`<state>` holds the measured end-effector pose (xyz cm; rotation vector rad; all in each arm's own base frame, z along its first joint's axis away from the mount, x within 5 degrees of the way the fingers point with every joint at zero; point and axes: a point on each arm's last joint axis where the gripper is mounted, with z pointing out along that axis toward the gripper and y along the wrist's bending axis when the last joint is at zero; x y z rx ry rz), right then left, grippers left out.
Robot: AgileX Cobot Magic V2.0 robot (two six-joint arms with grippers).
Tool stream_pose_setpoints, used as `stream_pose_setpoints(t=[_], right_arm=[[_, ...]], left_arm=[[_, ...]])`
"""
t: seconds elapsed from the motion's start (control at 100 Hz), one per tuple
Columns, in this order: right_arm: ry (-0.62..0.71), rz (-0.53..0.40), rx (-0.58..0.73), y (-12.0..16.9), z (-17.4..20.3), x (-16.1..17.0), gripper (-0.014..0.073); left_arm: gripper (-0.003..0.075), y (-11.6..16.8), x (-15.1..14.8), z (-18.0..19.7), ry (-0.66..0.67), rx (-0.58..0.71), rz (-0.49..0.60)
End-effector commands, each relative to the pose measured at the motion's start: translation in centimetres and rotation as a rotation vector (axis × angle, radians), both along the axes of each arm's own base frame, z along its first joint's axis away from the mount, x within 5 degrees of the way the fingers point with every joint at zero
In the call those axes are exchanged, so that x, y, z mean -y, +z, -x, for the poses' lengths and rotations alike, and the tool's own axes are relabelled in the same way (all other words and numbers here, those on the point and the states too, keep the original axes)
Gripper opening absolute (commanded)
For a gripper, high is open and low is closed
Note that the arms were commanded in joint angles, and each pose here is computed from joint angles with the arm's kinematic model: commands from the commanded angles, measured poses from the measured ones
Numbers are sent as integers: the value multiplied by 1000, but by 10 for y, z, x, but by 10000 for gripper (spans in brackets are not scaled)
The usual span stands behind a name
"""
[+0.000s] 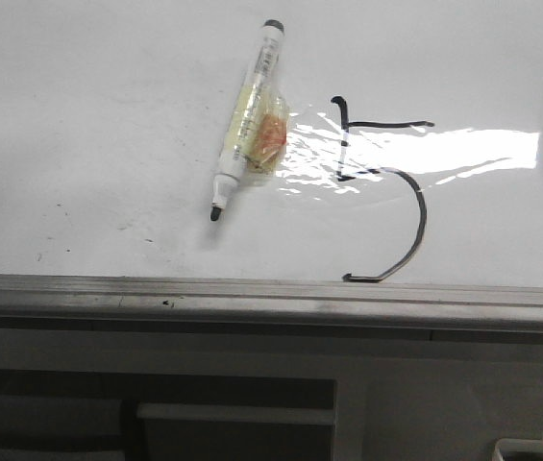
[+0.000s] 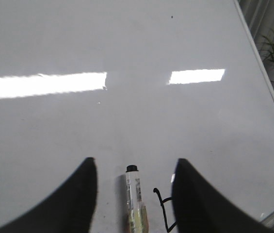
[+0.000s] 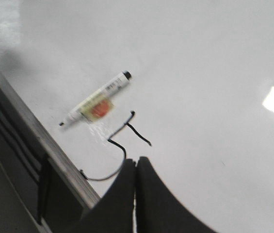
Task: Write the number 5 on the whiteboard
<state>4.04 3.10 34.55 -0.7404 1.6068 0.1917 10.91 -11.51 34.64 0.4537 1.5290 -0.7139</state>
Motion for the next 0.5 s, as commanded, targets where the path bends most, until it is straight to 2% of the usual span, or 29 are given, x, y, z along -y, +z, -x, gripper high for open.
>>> stream_pose_setpoints(t=[0.0,0.04,0.17,0.49], right_arm=[[-100,-31,100,-9,8,13,-58],[-115,-18,133,-18,15,18,-59],[-132,-33,225,-37,33,29,-59],[-135,2,182,-43,26,26,-64]], left_arm=[[55,1,-26,18,23,97,36],[-19,-6,-36,26,24,114,52],[-20,-23,-60,45,28,159,106],[-20,-33,-74,57,13,192,150]])
